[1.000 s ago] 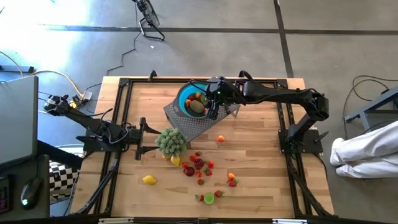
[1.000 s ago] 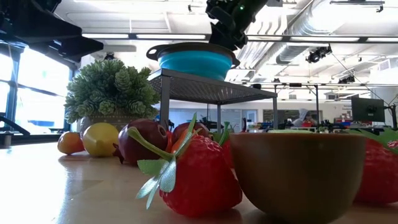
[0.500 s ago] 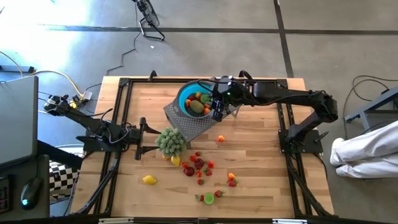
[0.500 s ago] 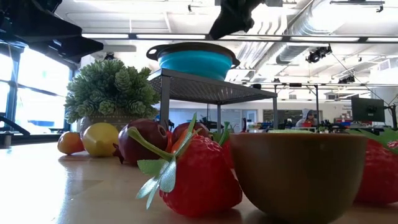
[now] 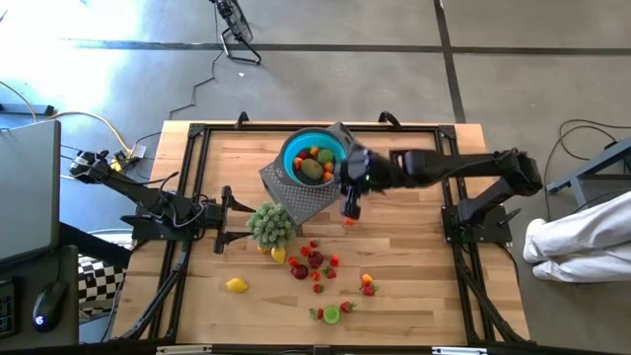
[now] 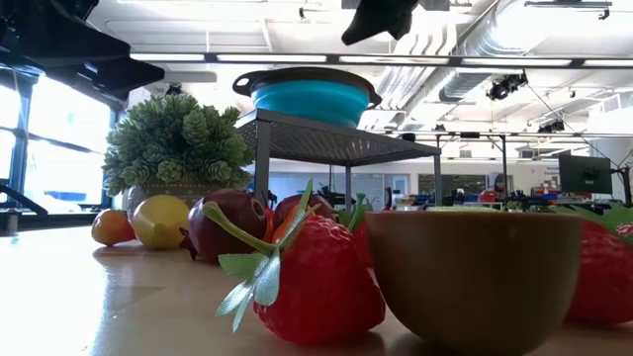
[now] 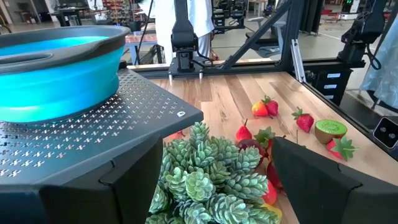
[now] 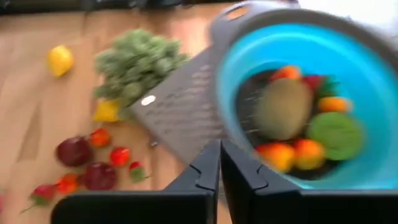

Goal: Pick & Place Fruit
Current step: Put the strawberry into the blue strainer bowl on the shelf

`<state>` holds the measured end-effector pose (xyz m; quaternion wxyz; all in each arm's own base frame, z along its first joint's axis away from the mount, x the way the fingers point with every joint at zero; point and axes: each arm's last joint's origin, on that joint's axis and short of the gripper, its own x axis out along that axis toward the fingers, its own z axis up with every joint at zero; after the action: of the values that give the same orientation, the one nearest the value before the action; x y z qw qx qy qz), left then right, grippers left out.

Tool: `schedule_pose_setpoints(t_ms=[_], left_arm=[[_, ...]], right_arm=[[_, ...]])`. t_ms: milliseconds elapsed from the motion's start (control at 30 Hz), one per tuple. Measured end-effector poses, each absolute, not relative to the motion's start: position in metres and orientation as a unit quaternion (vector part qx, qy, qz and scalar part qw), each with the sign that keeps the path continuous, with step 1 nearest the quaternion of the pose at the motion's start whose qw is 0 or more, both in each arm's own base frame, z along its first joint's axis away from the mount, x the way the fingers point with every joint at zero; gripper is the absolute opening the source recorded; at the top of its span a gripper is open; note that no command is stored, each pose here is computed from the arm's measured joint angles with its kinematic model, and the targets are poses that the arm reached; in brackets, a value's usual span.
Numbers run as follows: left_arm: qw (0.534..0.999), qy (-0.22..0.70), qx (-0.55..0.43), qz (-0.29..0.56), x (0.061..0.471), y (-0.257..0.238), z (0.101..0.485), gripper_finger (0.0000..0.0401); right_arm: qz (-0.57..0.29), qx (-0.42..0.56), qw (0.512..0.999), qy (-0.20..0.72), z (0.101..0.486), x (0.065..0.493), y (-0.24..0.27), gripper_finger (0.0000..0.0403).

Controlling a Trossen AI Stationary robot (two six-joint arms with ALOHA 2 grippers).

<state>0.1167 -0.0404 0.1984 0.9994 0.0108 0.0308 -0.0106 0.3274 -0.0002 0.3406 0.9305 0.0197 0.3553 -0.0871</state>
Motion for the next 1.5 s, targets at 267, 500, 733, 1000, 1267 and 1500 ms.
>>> schedule_pose_setpoints(t_ms=[267, 500, 733, 1000, 1267, 1500], left_arm=[[0.999, 0.031, 0.011, -0.011, 0.117, -0.04, 0.198, 0.0294], [0.999, 0.03, 0.008, -0.011, 0.117, -0.04, 0.199, 0.0294], [0.999, 0.03, -0.004, -0.01, 0.117, -0.04, 0.199, 0.0294], [0.999, 0.031, -0.004, -0.01, 0.117, -0.04, 0.199, 0.0294], [0.999, 0.03, -0.003, -0.01, 0.117, -0.04, 0.199, 0.0294], [0.999, 0.03, -0.002, -0.01, 0.117, -0.04, 0.199, 0.0294]], right_arm=[[-0.118, 0.055, 0.916, 0.378, 0.302, 0.321, 0.031, 0.0002], [-0.147, 0.097, 0.907, 0.382, 0.285, 0.312, 0.063, 0.0002], [-0.161, 0.121, 0.913, 0.356, 0.285, 0.3, 0.104, 0.0002], [-0.168, 0.194, 0.899, 0.354, 0.282, 0.282, 0.137, 0.0002], [-0.185, 0.284, 0.865, 0.369, 0.278, 0.259, 0.167, 0.0002], [-0.133, 0.291, 0.826, 0.464, 0.272, 0.236, 0.187, 0.0002]])
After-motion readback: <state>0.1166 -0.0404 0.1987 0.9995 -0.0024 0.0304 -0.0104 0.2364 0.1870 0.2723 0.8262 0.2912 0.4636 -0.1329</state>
